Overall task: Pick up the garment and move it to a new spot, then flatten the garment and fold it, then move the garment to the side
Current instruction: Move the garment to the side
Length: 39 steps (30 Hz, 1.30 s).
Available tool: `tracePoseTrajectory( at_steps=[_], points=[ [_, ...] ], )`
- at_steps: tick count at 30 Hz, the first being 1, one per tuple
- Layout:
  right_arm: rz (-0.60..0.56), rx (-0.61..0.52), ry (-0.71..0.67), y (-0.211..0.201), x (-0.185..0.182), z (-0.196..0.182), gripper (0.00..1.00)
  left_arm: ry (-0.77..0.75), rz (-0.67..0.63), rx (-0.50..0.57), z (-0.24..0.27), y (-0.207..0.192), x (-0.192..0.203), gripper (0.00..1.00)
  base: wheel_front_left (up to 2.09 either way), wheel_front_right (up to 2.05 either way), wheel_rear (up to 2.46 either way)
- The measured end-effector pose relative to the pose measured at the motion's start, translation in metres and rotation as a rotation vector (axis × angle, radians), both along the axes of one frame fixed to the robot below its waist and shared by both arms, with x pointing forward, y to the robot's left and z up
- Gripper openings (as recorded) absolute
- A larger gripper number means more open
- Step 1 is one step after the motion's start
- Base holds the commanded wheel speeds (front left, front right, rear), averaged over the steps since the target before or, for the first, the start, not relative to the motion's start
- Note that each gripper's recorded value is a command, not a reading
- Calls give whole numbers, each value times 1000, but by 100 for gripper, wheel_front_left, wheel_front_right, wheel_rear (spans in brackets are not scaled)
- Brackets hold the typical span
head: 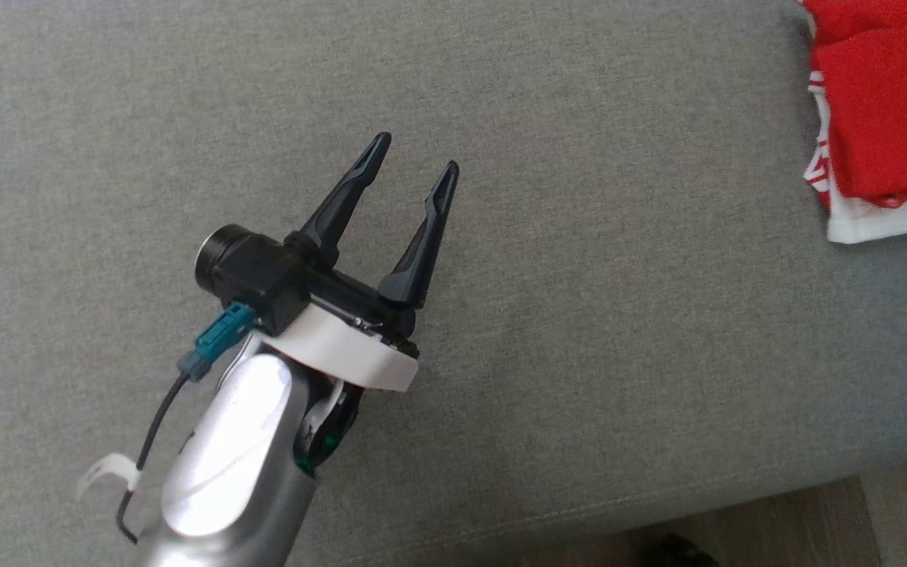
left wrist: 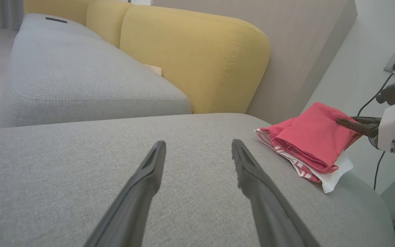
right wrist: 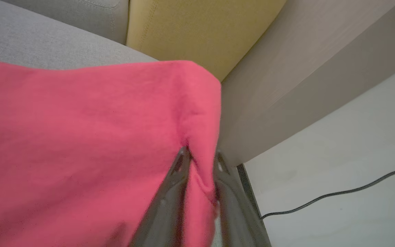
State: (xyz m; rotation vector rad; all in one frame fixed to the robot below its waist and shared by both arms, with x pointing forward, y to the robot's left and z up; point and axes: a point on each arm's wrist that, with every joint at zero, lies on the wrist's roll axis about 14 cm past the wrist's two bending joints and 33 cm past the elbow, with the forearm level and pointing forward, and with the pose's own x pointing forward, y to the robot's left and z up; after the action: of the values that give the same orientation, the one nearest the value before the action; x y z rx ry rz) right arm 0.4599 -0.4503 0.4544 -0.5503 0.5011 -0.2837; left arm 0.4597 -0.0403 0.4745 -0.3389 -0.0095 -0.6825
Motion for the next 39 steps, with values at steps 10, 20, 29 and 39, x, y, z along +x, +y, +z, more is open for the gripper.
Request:
tracePoseTrajectory(
  at_steps=[10,20,29,39],
  points=[
    [23,56,-142,28,8,30,100,-64,21,1,31,6,-7,100,0,0,0],
    [216,276,-441,130,25,85,100,-93,157,1,56,51,-27,100,0,0,0],
    [360,512,-600,216,-1,98,100,-101,311,16,65,104,-49,100,0,0,0],
    [381,743,-598,284,-43,68,100,-38,417,21,49,141,-81,100,0,0,0]
  ],
)
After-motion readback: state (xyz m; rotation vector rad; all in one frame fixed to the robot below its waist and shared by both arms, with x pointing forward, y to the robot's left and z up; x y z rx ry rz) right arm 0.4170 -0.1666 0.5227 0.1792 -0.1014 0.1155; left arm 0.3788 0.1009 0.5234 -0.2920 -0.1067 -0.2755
